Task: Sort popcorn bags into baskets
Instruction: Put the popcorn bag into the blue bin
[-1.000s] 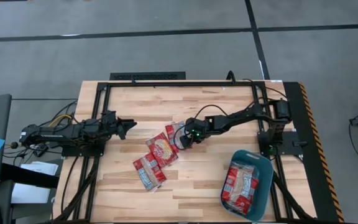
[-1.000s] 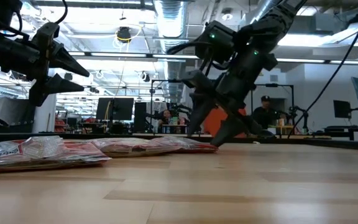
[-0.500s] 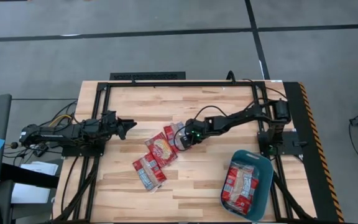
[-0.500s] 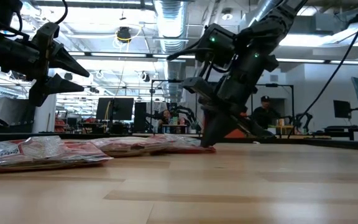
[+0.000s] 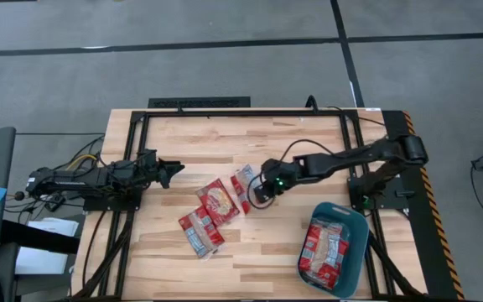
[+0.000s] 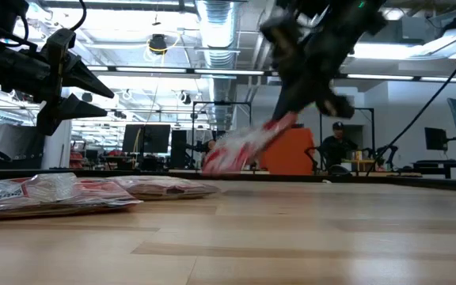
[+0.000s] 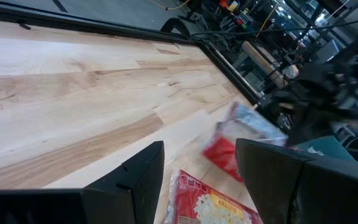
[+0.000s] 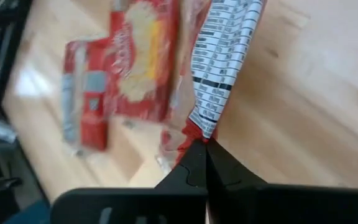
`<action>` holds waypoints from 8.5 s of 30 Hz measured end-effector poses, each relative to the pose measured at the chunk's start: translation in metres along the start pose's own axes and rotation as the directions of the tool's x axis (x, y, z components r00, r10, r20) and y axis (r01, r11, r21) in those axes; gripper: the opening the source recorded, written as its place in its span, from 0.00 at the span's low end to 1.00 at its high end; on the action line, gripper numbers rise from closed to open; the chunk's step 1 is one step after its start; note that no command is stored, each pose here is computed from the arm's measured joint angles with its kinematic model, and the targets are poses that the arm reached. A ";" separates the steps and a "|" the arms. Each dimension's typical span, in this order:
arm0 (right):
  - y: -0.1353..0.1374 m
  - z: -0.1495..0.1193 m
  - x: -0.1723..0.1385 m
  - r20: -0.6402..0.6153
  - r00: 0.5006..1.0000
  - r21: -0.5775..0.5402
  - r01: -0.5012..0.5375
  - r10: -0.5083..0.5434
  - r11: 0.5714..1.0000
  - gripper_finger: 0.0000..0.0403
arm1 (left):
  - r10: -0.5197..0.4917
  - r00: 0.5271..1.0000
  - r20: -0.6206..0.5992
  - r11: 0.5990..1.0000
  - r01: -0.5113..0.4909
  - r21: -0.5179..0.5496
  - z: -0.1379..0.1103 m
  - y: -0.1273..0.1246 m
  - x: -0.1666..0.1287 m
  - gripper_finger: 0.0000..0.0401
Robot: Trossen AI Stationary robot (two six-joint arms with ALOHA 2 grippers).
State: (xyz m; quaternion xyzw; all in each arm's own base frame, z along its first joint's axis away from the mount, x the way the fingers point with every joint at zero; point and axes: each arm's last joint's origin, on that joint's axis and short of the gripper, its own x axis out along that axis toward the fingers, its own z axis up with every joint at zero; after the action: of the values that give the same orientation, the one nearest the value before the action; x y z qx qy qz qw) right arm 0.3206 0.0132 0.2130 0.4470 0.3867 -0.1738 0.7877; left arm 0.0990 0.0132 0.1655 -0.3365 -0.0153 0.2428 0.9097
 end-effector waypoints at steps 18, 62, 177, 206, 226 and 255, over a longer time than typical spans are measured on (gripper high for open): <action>0.030 -0.094 -0.119 -0.189 0.972 -0.081 -0.160 0.143 0.984 0.02 | 0.001 1.000 0.001 1.000 -0.001 -0.001 0.000 0.000 0.000 0.47; -0.007 -0.190 -0.200 -0.397 0.917 0.319 0.124 0.014 0.940 0.13 | 0.041 0.998 0.039 0.999 -0.042 0.025 0.001 0.001 0.000 0.47; 0.081 -0.112 0.011 0.001 0.976 -0.248 0.211 -0.217 0.946 0.56 | 0.068 0.763 -0.642 0.997 -0.035 0.063 -0.059 0.001 0.086 0.78; 0.075 -0.069 0.055 0.197 0.965 -0.223 0.219 -0.176 0.950 0.49 | -0.027 0.706 -0.708 0.998 0.065 0.027 -0.070 -0.008 0.110 0.02; 0.049 -0.001 0.058 0.101 0.982 -0.508 0.189 -0.160 0.840 0.63 | -0.011 0.660 -0.751 0.915 0.310 0.259 -0.031 -0.070 0.130 0.00; 0.012 0.029 0.074 -0.085 0.983 -0.627 -0.181 0.165 0.758 0.63 | -0.005 0.642 -0.767 0.860 0.394 0.324 0.000 -0.124 0.138 0.00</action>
State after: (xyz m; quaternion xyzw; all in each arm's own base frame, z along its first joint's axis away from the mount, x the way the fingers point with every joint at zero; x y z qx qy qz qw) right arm 0.3888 0.0007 0.1723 0.1924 0.3892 0.0451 0.8997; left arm 0.2741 -0.0056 0.2235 -0.1742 0.3768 -0.0249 0.9094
